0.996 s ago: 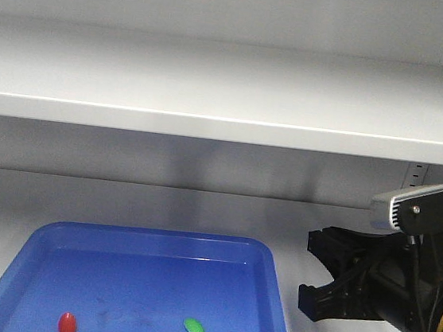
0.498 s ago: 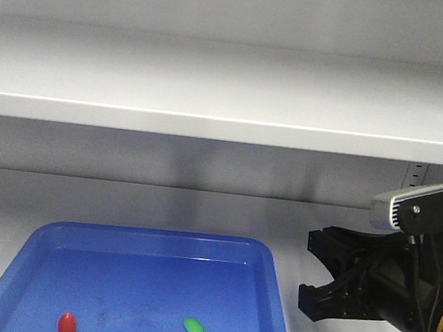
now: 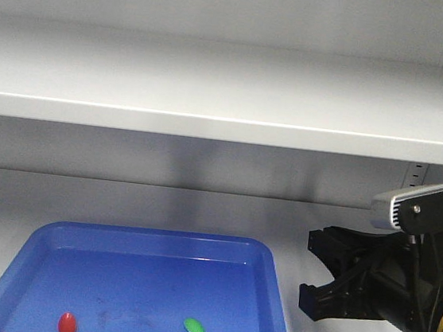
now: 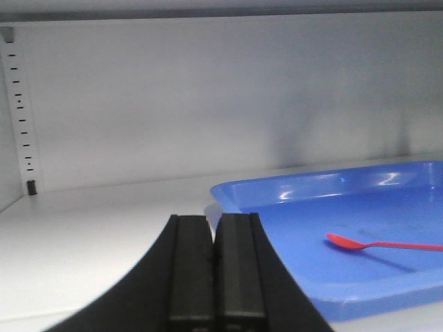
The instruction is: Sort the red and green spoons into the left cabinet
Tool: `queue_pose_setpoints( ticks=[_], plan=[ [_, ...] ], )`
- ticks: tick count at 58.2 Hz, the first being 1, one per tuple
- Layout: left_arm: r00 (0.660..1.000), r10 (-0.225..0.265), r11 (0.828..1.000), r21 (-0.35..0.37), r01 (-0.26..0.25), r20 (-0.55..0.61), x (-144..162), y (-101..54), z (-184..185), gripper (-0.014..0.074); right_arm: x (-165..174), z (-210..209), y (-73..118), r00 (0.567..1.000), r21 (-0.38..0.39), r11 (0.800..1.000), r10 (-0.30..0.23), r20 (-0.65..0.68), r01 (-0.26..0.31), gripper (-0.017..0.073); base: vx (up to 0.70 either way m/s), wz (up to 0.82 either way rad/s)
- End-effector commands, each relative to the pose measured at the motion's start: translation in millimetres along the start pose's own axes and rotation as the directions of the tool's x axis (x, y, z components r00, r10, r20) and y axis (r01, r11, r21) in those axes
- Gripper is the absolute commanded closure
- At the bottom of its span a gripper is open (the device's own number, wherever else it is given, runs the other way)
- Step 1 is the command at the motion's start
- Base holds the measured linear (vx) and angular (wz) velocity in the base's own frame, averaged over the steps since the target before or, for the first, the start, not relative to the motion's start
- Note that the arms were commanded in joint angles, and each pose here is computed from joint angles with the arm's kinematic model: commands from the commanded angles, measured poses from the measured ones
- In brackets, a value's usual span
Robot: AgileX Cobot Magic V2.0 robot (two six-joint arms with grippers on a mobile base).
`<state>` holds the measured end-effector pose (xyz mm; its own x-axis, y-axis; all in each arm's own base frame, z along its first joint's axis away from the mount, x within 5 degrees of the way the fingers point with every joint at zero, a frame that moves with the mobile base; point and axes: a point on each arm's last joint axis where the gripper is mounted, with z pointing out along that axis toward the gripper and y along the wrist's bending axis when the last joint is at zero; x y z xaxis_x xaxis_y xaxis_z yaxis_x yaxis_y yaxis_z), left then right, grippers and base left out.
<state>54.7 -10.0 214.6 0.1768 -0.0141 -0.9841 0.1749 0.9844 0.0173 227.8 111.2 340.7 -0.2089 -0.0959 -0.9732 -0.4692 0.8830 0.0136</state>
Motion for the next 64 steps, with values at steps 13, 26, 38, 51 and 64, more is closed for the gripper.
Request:
queue_pose_setpoints(
  ticks=[13, 26, 38, 51, 64],
  plan=[
    [0.997, -0.007, 0.999, -0.039, 0.004, -0.079, 8, 2.1, -2, 0.0594, -15, -7, -3.1, 0.998, 0.035, 0.999, -0.040, 0.056, 0.038, 0.0564, 0.00, 0.00],
    [0.990, -0.018, 0.999, -0.038, 0.013, -0.140, 13, 1.9, -3, 0.0594, -15, -7, -3.1, 0.998, 0.035, 0.999, -0.040, 0.056, 0.038, 0.0564, 0.00, 0.00],
    [0.989, -0.018, 0.999, -0.038, 0.013, -0.145, 13, 1.9, -3, 0.0594, -15, -7, -3.1, 0.998, 0.035, 0.999, -0.040, 0.056, 0.038, 0.0564, 0.00, 0.00],
    [0.989, -0.018, 0.999, -0.038, 0.013, -0.145, 13, 1.9, -3, 0.0594, -15, -7, -3.1, 0.998, 0.035, 0.999, -0.040, 0.056, 0.038, 0.0564, 0.00, 0.00],
    [0.989, -0.018, 0.999, -0.038, 0.012, -0.145, 13, 1.9, -3, 0.0594, -15, -7, -3.1, 0.998, 0.035, 0.999, -0.040, 0.056, 0.038, 0.0564, 0.00, 0.00]
  ],
)
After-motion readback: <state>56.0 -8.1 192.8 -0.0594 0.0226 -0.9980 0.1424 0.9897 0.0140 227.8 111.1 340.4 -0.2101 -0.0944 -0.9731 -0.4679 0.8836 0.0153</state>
